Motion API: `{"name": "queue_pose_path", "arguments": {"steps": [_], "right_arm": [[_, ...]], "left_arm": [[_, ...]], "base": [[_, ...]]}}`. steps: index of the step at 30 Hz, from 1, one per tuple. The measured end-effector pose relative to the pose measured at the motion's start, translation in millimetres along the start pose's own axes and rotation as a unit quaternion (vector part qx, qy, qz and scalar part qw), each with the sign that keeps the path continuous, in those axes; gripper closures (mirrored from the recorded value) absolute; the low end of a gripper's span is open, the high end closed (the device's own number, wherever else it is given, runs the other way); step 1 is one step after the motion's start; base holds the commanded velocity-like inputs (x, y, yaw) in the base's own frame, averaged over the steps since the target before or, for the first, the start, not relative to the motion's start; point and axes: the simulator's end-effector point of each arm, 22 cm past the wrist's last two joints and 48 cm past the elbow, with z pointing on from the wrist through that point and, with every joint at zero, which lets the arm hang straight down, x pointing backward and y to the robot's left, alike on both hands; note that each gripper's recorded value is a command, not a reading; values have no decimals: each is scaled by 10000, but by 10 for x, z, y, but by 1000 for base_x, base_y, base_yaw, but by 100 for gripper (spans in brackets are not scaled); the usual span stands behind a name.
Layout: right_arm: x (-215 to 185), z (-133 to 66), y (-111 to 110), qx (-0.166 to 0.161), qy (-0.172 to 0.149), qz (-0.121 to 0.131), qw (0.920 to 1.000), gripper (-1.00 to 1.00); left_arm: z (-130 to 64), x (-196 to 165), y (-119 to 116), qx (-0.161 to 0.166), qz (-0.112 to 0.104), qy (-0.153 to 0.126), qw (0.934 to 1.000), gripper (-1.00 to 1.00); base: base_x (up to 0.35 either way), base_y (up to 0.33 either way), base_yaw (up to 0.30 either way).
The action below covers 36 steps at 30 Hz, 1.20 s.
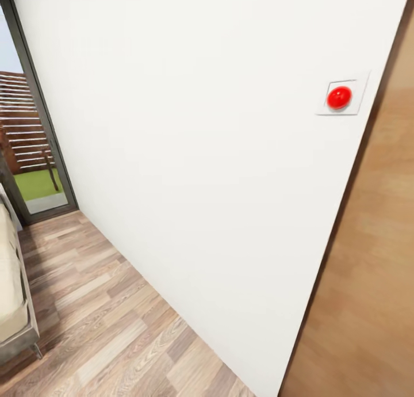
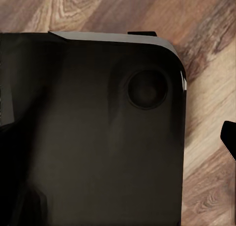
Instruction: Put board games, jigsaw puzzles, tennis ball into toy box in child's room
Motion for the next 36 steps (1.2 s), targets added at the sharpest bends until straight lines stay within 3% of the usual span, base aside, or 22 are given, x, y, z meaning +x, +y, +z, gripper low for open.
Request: {"name": "queue_pose_path", "arguments": {"steps": [13,36], "right_arm": [[-35,-164,-11,7,-18,3,10000,-100],[-89,-519,-174,102,-37,-50,9999,-100]], "left_arm": [[-186,-289,6,-10,17,-655,9978,-100],[-549,-290,40,-34,42,-676,9977,-100]], "base": [[0,0,147],[0,0,1]]}}
